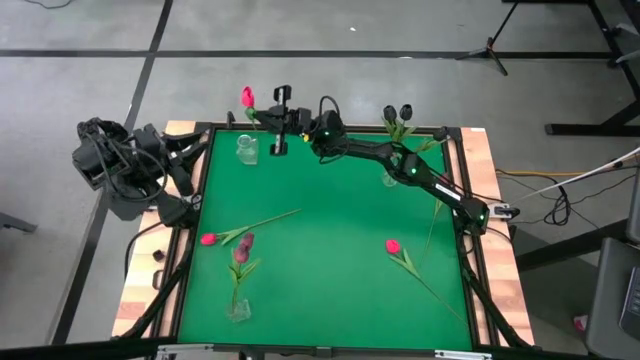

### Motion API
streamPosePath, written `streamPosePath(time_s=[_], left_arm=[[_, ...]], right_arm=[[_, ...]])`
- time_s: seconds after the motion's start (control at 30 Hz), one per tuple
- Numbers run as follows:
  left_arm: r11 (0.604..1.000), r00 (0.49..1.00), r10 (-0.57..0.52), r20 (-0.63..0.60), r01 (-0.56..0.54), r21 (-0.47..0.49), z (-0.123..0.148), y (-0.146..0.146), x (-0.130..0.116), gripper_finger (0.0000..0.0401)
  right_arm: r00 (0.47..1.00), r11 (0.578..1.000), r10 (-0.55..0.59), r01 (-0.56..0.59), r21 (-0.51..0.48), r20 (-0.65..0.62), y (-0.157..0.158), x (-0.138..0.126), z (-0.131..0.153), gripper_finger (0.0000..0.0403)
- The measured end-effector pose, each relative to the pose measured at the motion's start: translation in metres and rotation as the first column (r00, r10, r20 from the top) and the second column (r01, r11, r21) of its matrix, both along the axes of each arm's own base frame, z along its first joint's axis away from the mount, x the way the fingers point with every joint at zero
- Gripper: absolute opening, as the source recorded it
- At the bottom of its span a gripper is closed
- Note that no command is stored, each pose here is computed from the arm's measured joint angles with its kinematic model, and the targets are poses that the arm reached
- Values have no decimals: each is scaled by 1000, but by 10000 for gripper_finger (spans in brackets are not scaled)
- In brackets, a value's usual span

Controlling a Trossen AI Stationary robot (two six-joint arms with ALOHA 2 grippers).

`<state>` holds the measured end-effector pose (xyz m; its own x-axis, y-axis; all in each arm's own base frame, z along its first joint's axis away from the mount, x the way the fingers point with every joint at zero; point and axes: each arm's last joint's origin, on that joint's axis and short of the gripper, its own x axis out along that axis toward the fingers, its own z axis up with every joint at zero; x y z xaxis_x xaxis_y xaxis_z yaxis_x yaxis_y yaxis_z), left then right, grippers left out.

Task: Sort flowers into vase by color
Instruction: Put the right pink flower into the top left transparent vase

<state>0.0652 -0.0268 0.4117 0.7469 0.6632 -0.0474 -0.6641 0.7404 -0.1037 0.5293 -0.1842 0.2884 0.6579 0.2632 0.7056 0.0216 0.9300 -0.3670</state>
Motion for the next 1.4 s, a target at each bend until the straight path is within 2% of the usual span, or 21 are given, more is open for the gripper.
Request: streamPosePath(time_s=[0.1, 0.2, 0.3, 0.43, 0.6, 0.7, 0.83, 0.9, 1.0, 1.13, 1.4], left_arm=[[997, 999, 52, 17, -53, 50, -8, 1, 1, 144], [996, 996, 87, 32, -88, 30, -17, 6, -1, 144], [993, 993, 115, 34, -116, 18, -24, 10, -3, 144], [993, 993, 117, 12, -117, -33, -25, 15, -6, 144], [994, 995, 89, -42, -91, -53, -25, 11, 0, 144], [996, 996, 30, -84, -37, -77, -22, 7, 6, 144], [979, 979, -164, -118, 147, -140, -12, -4, 17, 144], [964, 961, -250, -115, 237, -120, -4, -10, 24, 144], [951, 943, -309, -124, 304, -55, 4, -14, 28, 144], [914, 902, -406, -148, 404, -43, 8, -14, 33, 144], [903, 878, -422, -225, 430, -15, 6, 1, 44, 144]], right_arm=[[997, 997, 78, -78, -10, 24, 3, -4, 3, 0], [985, 990, 140, -140, -5, 99, 6, -13, 9, 0], [970, 976, 212, -217, 29, 122, 9, -17, 14, 0], [952, 957, 281, -287, 37, 125, 24, -17, 23, 0], [935, 938, 345, -345, -12, 86, 56, -11, 36, 0], [933, 936, 352, -351, -34, 70, 69, -9, 45, 0], [924, 926, 377, -374, -54, 69, 82, -10, 53, 0], [920, 922, 386, -383, -54, 71, 85, -10, 54, 0], [916, 918, 396, -393, -48, 67, 89, -9, 54, 0], [906, 909, 418, -416, -39, 70, 92, -9, 55, 0], [889, 893, 450, -449, -37, 88, 97, -15, 66, 0]])
